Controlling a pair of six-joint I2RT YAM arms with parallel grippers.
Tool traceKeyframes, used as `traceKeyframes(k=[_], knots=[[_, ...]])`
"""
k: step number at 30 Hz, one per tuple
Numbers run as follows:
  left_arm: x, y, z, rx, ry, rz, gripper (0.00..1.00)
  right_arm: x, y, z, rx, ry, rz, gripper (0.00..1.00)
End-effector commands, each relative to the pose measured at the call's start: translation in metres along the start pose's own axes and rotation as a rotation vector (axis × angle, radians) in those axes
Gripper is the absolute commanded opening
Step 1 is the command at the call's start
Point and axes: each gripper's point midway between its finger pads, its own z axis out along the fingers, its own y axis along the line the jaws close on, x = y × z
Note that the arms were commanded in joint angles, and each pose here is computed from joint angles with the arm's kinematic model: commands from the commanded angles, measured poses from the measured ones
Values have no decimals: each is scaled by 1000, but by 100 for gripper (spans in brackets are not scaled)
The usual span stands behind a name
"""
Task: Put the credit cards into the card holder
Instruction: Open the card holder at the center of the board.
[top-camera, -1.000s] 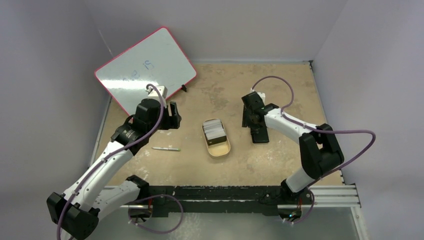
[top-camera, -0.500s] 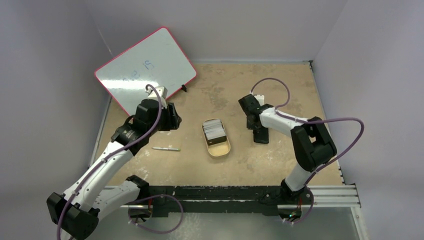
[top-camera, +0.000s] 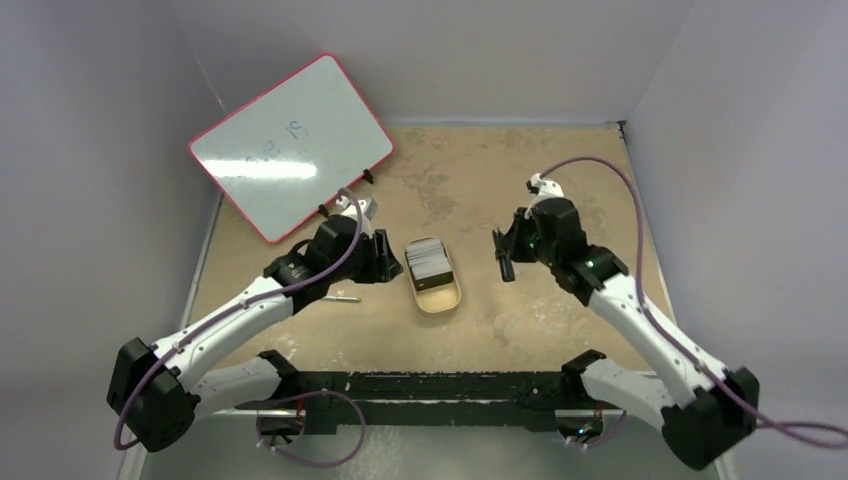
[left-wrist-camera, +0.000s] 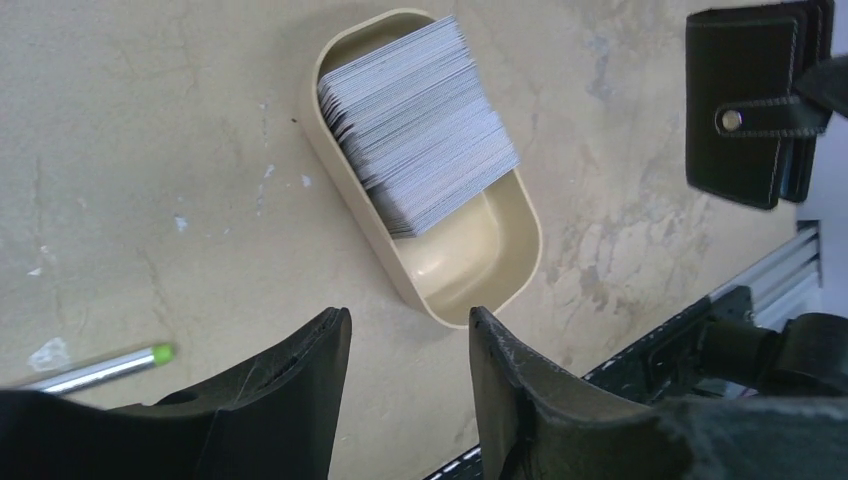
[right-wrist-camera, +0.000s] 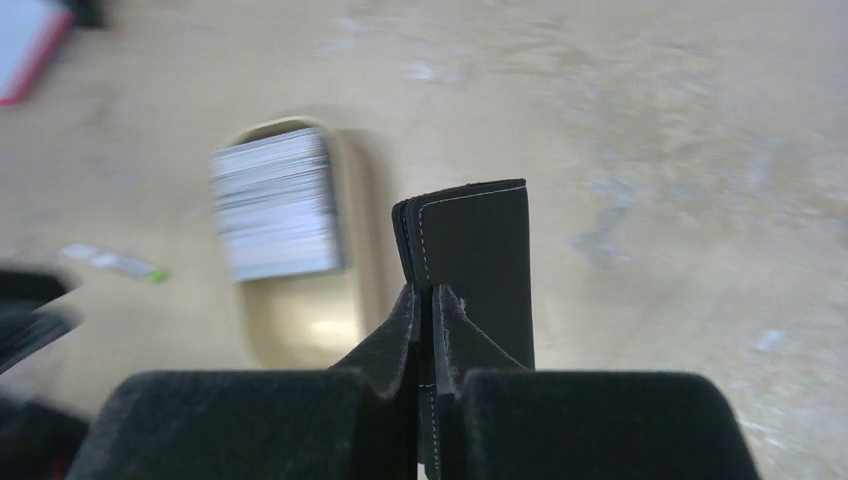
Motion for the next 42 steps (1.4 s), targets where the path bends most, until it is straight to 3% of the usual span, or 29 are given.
traceKeyframes(k=[1, 4, 8, 16, 24, 37, 40, 42], knots=[[-36, -50, -13, 225, -146, -102, 50, 1, 72, -56, -484, -56, -5, 0], [-42, -78, -27, 385, -167, -161, 54, 7, 104, -92, -750, -76, 14, 0], [-47, -106, -54, 583, -189, -229, 57, 2, 127, -133, -982, -141, 65, 0], [-66, -126, -83, 749, -280, -307, 65, -8, 146, -189, -1316, -250, 142, 0], [-74, -153, -107, 959, -291, -311, 69, -22, 154, -195, -1379, -265, 171, 0], [-70, -163, -128, 1095, -343, -246, 78, -44, 162, -205, -1467, -295, 249, 0], [-67, -163, -126, 1110, -341, -252, 74, -46, 163, -205, -1478, -295, 268, 0], [-68, -164, -125, 1114, -341, -258, 61, -46, 163, -205, -1485, -301, 269, 0]])
